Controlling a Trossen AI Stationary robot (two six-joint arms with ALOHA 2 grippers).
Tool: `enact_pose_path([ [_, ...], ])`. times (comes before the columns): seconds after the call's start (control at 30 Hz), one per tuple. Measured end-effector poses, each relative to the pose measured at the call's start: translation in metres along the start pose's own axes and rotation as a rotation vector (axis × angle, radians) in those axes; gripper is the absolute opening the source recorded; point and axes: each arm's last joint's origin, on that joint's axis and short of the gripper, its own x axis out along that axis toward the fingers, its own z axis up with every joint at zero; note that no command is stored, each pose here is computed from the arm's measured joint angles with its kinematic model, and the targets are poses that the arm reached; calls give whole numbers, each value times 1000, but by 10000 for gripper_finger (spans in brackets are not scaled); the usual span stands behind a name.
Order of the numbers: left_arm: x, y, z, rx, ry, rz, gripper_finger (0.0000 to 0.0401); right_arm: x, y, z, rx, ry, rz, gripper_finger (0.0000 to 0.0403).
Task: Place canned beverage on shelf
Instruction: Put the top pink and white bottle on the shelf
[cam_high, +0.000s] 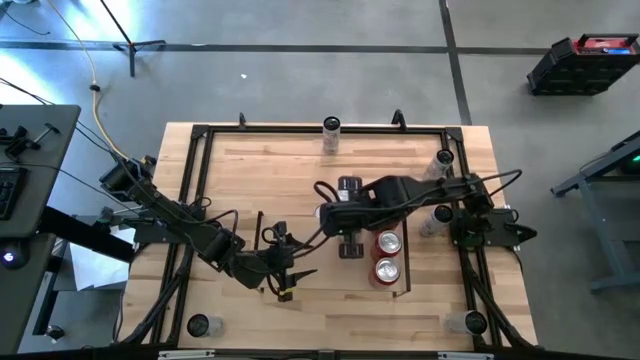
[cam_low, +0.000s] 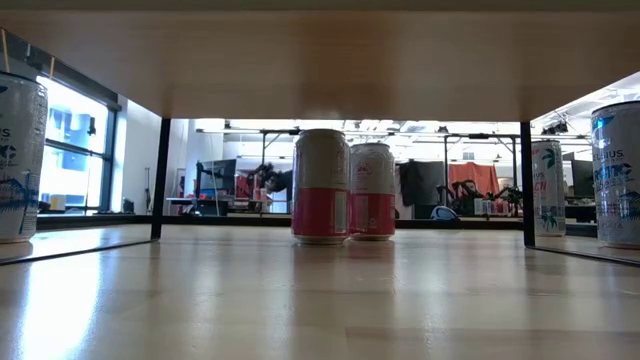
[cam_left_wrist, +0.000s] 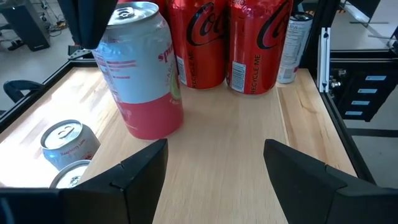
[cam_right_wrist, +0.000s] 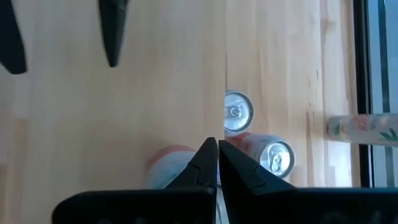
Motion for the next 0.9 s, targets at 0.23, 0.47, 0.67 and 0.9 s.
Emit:
enact_pose_path([
  [0.23, 0, 0, 0, 0, 0, -1, 255, -7, -3, -3, 14, 0, -2, 0],
  [0.47, 0, 0, 0, 1, 1, -1, 255, -21, -8, -8, 50, -18, -13, 0],
  [0.67, 0, 0, 0, 1, 2, -1, 255, -24, -5, -13, 56, 28, 58, 0],
  [0.9, 0, 0, 0, -7, 2, -1, 255, -24, -4, -14, 56, 29, 70, 0],
])
